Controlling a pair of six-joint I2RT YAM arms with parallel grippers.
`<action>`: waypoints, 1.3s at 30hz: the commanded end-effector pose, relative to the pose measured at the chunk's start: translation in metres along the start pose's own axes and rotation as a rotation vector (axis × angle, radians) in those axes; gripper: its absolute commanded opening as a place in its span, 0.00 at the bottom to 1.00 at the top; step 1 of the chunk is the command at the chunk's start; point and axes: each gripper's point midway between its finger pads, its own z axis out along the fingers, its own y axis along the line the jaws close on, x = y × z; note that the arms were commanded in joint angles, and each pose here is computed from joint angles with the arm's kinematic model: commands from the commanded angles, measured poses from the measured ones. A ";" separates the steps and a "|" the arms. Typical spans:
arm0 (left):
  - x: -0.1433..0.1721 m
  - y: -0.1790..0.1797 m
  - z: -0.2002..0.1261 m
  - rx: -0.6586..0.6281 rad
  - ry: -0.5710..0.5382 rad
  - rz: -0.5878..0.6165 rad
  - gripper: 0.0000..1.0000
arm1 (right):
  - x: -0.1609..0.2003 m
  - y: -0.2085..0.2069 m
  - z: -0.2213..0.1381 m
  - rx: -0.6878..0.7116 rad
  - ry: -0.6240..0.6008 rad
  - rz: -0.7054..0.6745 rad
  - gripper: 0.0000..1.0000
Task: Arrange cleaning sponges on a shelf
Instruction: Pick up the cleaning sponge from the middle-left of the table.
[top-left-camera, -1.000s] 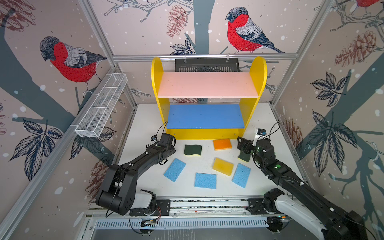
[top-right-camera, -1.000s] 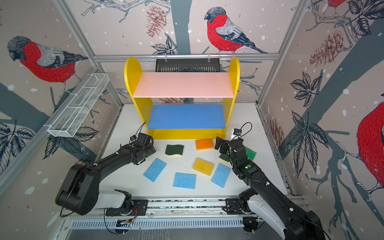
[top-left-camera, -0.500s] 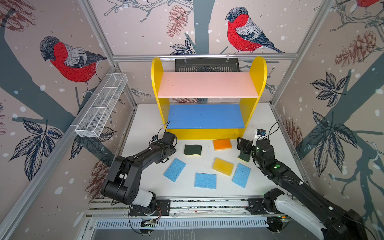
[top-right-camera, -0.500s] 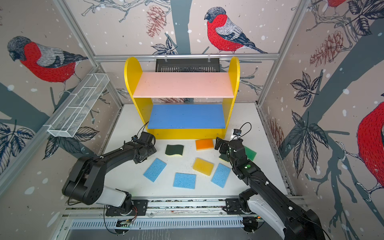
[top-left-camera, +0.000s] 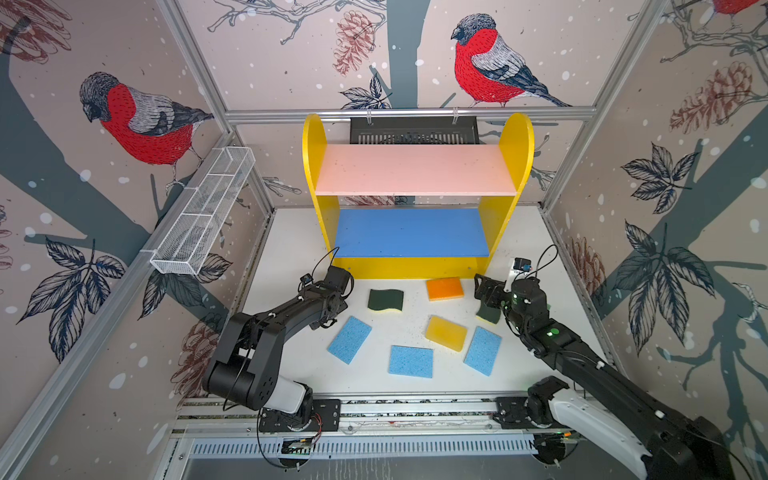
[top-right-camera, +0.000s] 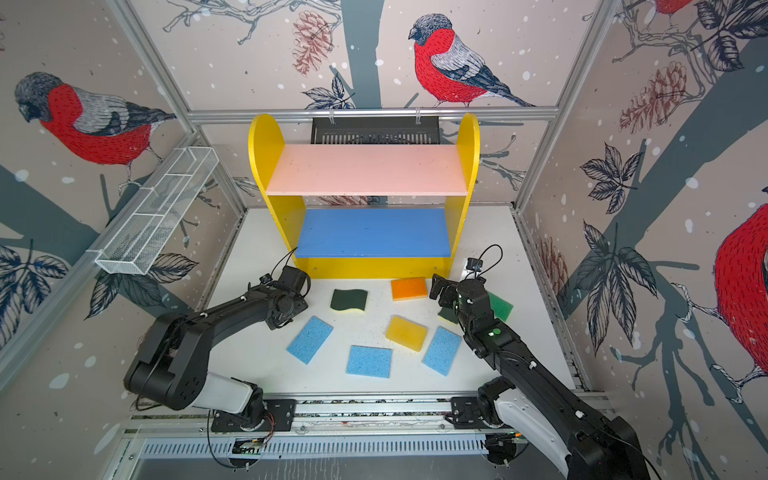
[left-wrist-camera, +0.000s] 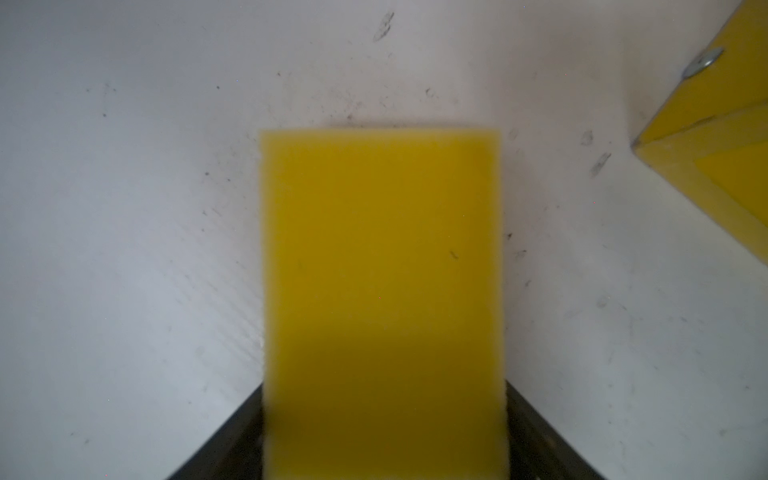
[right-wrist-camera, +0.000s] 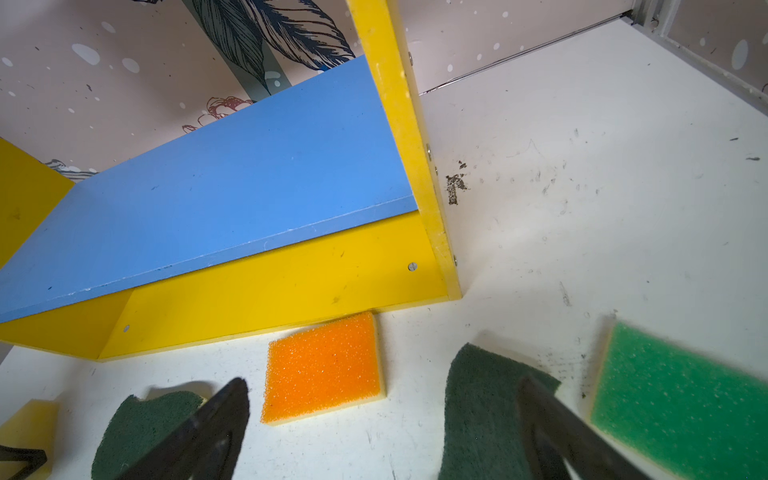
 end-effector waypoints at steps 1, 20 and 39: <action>0.001 0.003 -0.002 0.003 -0.007 0.040 0.74 | -0.004 0.001 0.000 -0.004 -0.016 0.009 1.00; 0.001 0.003 -0.016 0.081 -0.030 0.163 0.58 | -0.003 0.003 -0.001 -0.006 0.001 0.011 1.00; -0.040 -0.001 -0.151 0.332 -0.136 0.188 0.56 | -0.013 0.038 -0.005 -0.127 0.049 -0.023 1.00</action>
